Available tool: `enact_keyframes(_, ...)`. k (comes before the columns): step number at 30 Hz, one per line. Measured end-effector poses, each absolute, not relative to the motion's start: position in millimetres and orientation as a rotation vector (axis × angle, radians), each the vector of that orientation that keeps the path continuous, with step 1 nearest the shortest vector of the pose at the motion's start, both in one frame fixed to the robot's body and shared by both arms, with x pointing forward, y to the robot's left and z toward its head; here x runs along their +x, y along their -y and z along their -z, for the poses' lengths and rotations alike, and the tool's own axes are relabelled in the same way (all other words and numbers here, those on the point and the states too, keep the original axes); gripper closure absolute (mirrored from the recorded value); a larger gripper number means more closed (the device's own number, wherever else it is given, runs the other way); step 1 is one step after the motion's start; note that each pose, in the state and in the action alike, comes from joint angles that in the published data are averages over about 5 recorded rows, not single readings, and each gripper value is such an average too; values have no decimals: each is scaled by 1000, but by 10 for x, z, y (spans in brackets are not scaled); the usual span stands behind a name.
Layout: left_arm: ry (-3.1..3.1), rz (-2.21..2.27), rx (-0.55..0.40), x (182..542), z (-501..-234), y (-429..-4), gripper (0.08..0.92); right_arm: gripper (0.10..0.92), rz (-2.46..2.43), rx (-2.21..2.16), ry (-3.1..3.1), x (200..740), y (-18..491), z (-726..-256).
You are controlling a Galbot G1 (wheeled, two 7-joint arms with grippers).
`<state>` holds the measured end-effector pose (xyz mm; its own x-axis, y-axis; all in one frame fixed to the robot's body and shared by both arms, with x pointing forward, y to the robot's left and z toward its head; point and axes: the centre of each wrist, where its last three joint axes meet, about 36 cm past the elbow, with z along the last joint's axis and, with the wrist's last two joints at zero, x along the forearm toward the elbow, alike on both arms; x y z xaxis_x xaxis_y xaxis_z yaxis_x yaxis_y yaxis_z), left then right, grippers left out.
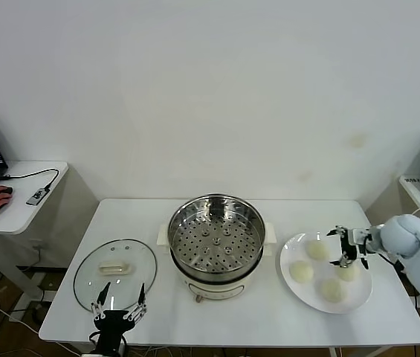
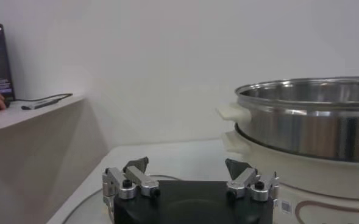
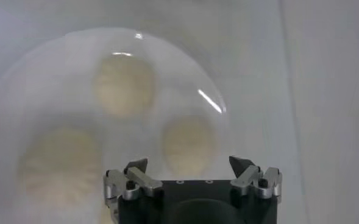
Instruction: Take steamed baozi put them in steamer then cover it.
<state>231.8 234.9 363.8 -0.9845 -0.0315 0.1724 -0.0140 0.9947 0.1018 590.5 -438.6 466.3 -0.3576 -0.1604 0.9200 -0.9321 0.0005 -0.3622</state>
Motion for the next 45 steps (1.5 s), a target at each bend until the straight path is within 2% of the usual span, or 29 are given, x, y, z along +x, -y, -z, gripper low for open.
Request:
enact_keyframes(12,2971,169,43,2317,-3648,-2378,177,202,-1434,1164,1473,6274,4132,-4544)
enact_keyframes(30,2975,174,43,2339,-3641,-2381,177,417,-1449,1168,1408,6453,3979,-4560)
enact_keyframes(38,2973,182,38,2339,-3643,-2394,177,445,-1464,1171,1421,6426,4021,-4832)
enact_keyframes(45,2974,187,27,2342,-3658,-2406,177,445,-1515,1186,1477,6442,4004,-5410)
